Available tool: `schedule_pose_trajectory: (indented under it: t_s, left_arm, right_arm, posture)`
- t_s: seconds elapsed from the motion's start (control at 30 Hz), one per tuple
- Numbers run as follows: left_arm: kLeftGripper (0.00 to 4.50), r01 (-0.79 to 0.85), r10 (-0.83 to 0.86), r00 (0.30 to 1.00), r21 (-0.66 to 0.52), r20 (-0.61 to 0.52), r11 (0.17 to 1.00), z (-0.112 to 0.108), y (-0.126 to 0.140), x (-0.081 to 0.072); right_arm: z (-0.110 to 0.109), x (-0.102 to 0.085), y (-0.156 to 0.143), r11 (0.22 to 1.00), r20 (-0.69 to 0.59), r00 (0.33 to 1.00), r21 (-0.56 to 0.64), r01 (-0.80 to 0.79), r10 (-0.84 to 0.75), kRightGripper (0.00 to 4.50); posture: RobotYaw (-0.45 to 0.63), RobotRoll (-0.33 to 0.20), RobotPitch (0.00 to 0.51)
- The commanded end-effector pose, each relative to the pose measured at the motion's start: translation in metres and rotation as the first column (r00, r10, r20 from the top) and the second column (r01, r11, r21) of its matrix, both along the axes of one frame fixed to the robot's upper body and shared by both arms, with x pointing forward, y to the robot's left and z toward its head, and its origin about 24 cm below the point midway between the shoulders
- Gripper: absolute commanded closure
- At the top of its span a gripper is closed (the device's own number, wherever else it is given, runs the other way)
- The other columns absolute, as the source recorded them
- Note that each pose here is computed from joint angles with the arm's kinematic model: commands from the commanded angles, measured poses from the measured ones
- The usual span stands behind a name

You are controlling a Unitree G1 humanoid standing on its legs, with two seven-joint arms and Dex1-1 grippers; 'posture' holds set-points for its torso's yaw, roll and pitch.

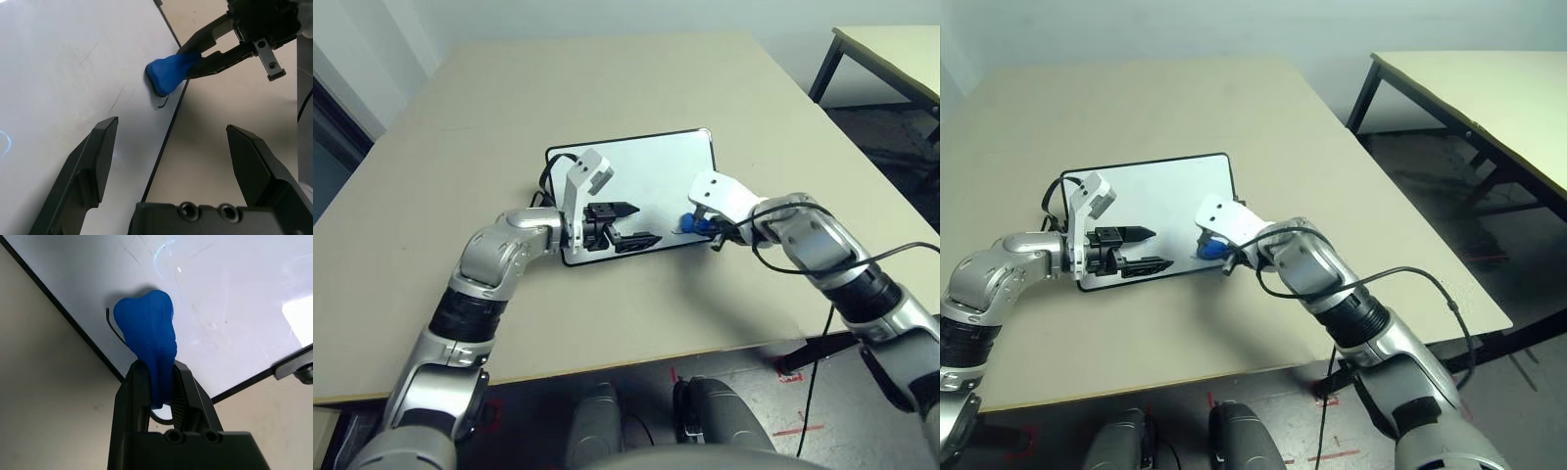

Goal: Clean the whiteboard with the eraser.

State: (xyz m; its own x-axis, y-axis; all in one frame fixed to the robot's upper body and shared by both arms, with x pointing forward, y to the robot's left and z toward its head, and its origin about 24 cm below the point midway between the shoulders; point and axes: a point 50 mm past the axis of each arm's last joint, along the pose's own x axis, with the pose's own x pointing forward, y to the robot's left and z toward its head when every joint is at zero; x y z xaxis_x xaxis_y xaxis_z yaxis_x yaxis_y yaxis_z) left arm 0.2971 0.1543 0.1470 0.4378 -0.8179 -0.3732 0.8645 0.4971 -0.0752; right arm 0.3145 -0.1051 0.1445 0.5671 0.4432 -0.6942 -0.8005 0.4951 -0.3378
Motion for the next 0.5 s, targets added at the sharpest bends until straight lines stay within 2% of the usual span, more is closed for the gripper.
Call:
schedule_pose_trajectory:
  t_s: [0.03, 0.13, 0.23, 0.37, 0.5]
  left_arm:
    - [0.00, 0.010, -0.010, 1.000, 0.027, -0.014, 1.000, -0.002, 0.000, -0.001]
    - [0.00, 0.009, -0.008, 1.000, 0.032, -0.015, 0.999, -0.002, 0.001, -0.001]
    - [0.00, 0.009, -0.008, 1.000, 0.034, -0.018, 0.999, -0.002, 0.002, -0.002]
    - [0.00, 0.010, -0.009, 1.000, 0.037, -0.017, 0.999, -0.002, 0.003, -0.002]
    - [0.00, 0.012, -0.012, 1.000, 0.040, -0.018, 0.999, -0.002, 0.003, -0.002]
  right_arm:
    - [-0.006, -0.005, 0.000, 1.000, -0.032, 0.999, -0.014, -0.020, 0.019, 3.94]
    - [-0.022, -0.018, -0.007, 0.996, -0.107, 0.993, -0.079, -0.050, 0.042, 3.94]
    - [-0.023, -0.019, -0.009, 0.994, -0.118, 0.992, -0.097, -0.056, 0.044, 3.94]
    - [-0.018, -0.011, -0.008, 0.996, -0.087, 0.996, -0.086, -0.037, 0.029, 3.94]
    - [0.002, 0.007, -0.002, 1.000, 0.018, 1.000, -0.008, 0.008, -0.007, 3.94]
  posture:
    - [-0.04, 0.000, 0.086]
    - [-0.04, 0.000, 0.084]
    - [-0.04, 0.000, 0.082]
    - [-0.04, 0.000, 0.080]
    - [-0.04, 0.000, 0.076]
